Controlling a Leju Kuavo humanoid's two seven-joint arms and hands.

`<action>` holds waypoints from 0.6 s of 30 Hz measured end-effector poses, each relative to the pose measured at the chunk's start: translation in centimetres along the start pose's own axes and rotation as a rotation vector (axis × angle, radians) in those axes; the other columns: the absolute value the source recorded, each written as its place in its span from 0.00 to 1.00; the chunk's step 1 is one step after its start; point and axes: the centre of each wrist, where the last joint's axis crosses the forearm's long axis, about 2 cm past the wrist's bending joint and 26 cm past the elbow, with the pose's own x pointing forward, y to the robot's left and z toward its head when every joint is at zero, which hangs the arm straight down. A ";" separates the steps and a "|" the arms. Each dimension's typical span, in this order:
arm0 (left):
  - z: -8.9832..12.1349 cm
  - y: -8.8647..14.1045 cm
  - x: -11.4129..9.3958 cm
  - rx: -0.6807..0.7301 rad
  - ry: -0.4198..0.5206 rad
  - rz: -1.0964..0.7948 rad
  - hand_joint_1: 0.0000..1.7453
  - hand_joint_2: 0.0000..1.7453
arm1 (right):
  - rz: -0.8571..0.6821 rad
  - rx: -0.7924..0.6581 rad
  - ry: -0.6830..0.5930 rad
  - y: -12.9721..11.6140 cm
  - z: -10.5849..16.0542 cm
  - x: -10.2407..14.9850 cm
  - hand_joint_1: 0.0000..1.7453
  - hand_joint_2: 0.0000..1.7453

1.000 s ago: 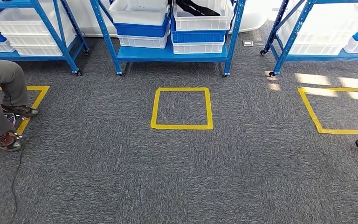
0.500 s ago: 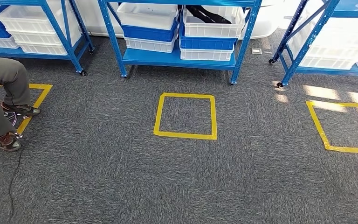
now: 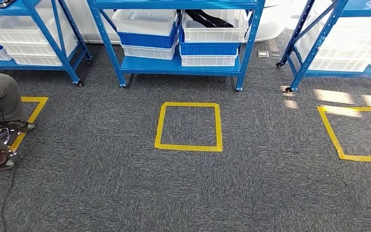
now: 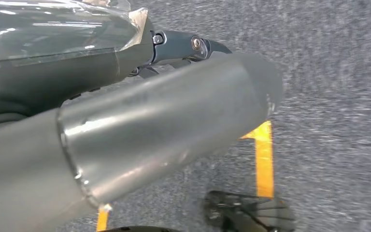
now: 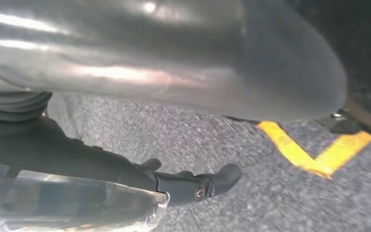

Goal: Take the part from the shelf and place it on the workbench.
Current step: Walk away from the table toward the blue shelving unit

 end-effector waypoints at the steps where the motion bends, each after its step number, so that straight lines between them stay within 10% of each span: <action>1: 0.0 0.0 0.0 0.001 0.002 0.001 0.00 0.00 | 0.000 0.000 -0.002 0.0 0.0 0.1 0.00 0.00; 18: 0.1 -0.2 0.1 0.006 0.007 0.011 0.00 0.00 | 0.002 -0.004 0.005 -0.2 0.0 -0.2 0.00 0.00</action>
